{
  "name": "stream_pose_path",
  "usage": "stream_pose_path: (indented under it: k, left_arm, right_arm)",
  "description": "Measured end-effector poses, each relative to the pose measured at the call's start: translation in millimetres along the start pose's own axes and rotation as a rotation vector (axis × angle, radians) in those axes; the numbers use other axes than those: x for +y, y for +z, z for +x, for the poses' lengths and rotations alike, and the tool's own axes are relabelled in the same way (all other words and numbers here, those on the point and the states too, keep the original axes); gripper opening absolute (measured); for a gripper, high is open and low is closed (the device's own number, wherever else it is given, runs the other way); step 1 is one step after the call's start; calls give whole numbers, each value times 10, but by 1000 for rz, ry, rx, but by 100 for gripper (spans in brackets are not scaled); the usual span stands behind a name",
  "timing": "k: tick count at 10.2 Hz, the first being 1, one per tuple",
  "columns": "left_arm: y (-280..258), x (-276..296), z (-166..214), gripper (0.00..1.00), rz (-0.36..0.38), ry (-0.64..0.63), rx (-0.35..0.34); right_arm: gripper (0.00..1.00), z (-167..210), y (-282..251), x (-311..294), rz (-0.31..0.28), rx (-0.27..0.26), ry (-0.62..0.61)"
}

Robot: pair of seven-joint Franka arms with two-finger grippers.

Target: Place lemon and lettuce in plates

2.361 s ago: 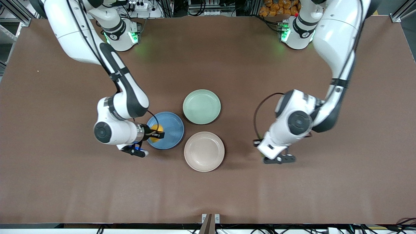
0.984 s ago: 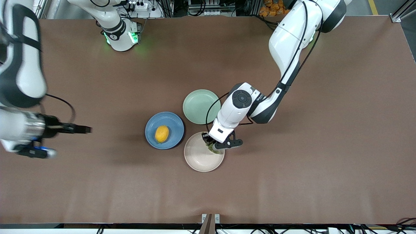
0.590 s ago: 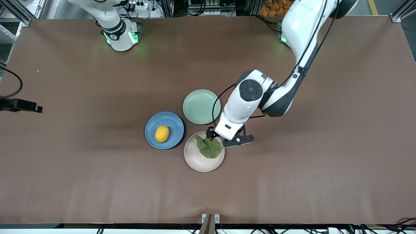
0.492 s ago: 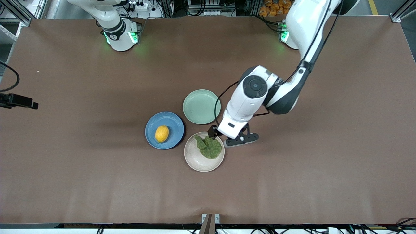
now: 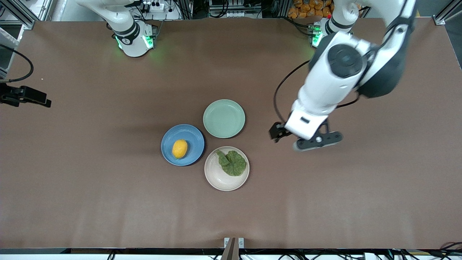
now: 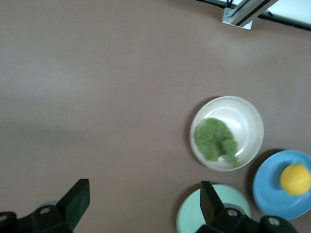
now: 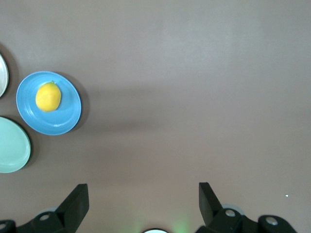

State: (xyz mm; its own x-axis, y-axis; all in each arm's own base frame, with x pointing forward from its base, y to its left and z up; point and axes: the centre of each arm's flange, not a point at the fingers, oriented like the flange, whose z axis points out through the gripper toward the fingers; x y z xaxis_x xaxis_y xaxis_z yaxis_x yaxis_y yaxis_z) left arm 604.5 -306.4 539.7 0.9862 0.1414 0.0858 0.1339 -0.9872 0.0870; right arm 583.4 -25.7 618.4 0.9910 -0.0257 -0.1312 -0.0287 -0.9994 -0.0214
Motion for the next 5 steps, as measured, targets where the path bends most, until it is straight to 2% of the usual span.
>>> stream_pose_path:
  k: [3,5]
  left_arm:
    - [-731,-687,-57,100,61,112,-33]
    - [-1024,-1064,-87,100,85,120,-48]
  right_arm:
    - [100,-101,117,-199,-1,7,6]
    - [100,-139,133,-459,-38,9,9]
